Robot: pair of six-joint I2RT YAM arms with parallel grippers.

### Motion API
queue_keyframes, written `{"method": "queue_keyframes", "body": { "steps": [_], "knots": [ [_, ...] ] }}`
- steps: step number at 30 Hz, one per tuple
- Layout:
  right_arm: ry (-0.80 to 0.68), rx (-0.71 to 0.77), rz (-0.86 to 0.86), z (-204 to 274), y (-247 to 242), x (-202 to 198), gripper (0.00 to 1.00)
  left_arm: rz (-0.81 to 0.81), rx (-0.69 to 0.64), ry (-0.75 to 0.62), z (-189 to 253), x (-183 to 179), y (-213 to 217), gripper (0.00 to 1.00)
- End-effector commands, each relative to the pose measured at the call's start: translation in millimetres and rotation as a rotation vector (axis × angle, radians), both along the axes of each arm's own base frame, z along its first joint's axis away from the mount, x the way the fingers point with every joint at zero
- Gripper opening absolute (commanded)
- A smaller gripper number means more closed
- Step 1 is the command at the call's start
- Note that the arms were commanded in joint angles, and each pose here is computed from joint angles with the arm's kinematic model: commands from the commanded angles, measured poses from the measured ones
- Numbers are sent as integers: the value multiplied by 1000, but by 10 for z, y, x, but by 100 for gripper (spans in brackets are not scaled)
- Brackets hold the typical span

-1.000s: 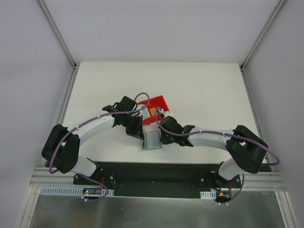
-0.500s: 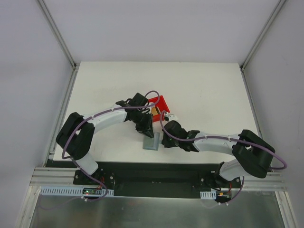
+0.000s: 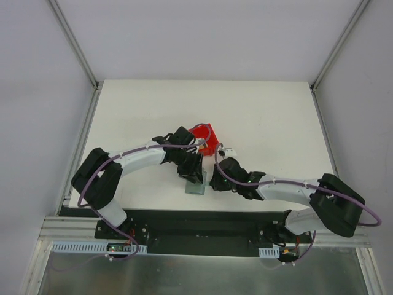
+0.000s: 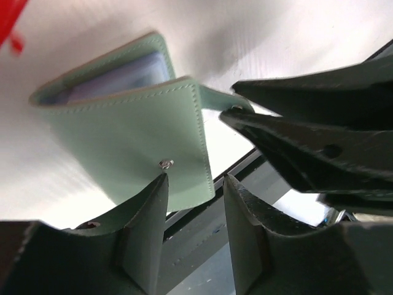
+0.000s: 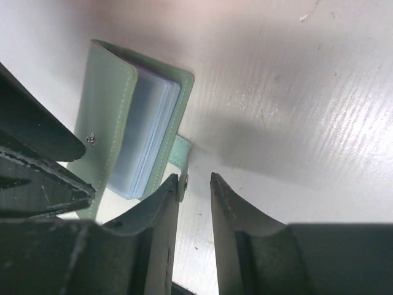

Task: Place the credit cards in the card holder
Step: Close the card holder at the center of the board.

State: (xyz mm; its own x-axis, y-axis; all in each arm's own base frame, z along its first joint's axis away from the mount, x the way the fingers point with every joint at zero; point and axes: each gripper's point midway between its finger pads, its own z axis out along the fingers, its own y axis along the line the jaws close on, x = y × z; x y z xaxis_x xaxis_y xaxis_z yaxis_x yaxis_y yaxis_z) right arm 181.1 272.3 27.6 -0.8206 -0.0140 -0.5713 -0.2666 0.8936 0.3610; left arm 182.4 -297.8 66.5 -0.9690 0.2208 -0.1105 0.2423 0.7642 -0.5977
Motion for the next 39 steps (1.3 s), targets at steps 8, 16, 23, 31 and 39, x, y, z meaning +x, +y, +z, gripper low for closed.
{"method": "queue_keyframes", "body": {
  "steps": [8,16,23,31,39],
  "knots": [
    [-125,166,-64,495,-58,82,38,-24,-32,-210,370,29,166,47],
    [-164,180,-193,572,-330,132,48,-8,-4,-277,426,77,303,48],
    [-129,150,-214,482,-425,99,48,12,26,-299,410,161,422,44],
    [-117,176,-260,398,-612,63,47,100,90,-299,287,199,587,37],
    [-73,163,-271,299,-621,79,45,114,99,-304,131,183,628,29]
  ]
}}
